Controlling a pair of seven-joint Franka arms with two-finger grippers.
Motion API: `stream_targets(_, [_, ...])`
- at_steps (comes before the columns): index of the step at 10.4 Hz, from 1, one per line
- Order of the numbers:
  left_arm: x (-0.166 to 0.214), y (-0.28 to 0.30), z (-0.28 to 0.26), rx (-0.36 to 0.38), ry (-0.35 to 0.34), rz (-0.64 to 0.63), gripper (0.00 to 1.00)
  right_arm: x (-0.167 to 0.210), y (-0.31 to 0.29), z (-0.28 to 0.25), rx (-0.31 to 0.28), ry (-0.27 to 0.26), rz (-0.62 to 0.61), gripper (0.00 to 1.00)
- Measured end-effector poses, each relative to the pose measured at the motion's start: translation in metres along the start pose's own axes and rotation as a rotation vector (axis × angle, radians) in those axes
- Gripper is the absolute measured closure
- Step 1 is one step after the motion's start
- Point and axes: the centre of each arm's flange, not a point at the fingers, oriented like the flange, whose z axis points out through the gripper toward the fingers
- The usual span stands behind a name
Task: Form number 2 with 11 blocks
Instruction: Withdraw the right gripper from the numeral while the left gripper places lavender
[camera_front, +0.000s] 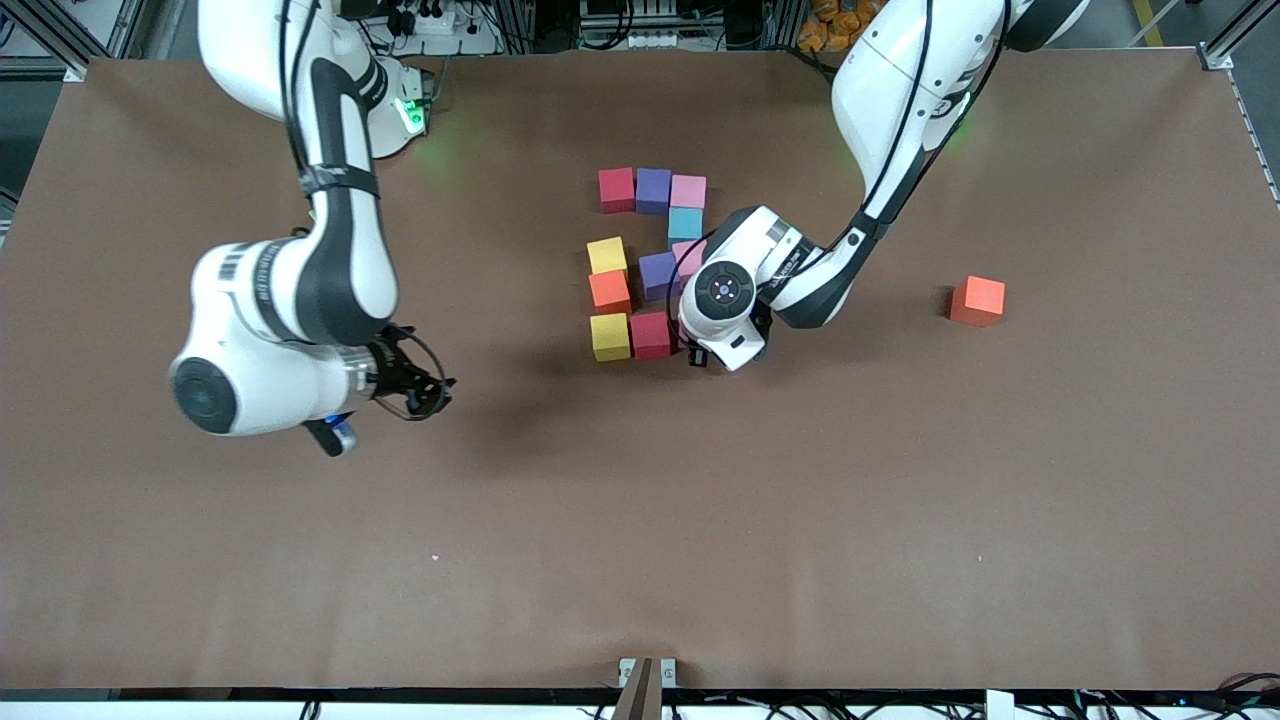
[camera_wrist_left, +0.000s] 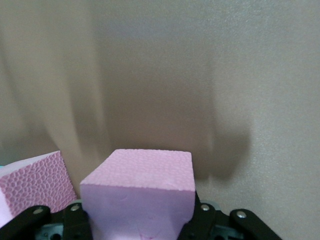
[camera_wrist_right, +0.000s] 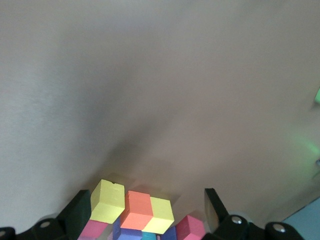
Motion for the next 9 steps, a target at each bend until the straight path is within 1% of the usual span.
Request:
stream_targets(2, [-0.001,0.002,-0.002,-0.005,-0.004,-0.001,0.41,0.007,0.024,-0.059,0.066,0.075,-0.121,0.0])
stream_targets(3, [-0.001,0.004,-0.003,-0.008,-0.006,-0.002,0.41,0.007,0.039,-0.089,0.085,0.111,-0.187,0.0])
stream_targets(4, [-0.002,0.006,-0.004,-0.01,-0.009,-0.002,0.41,0.007,0.057,-0.113,0.079,0.143,-0.267,0.0])
stream_targets(5, [-0.003,0.008,-0.004,-0.012,-0.012,-0.009,0.4,0.007,0.073,-0.132,0.048,0.184,-0.364,0.0])
stream_targets(6, [-0.003,0.009,-0.004,-0.014,-0.013,-0.025,0.3,0.004,0.089,-0.152,-0.017,0.247,-0.485,0.0])
stream_targets(7, [-0.004,0.01,-0.006,-0.017,-0.015,-0.033,0.19,-0.004,0.103,-0.171,-0.098,0.306,-0.592,0.0])
stream_targets(8, [-0.004,0.012,-0.008,-0.021,-0.018,-0.036,0.03,-0.013,0.112,-0.185,-0.153,0.344,-0.668,0.0])
stream_targets(9, [-0.004,0.014,-0.012,-0.026,-0.02,-0.038,0.0,-0.02,0.117,-0.194,-0.172,0.364,-0.716,0.0])
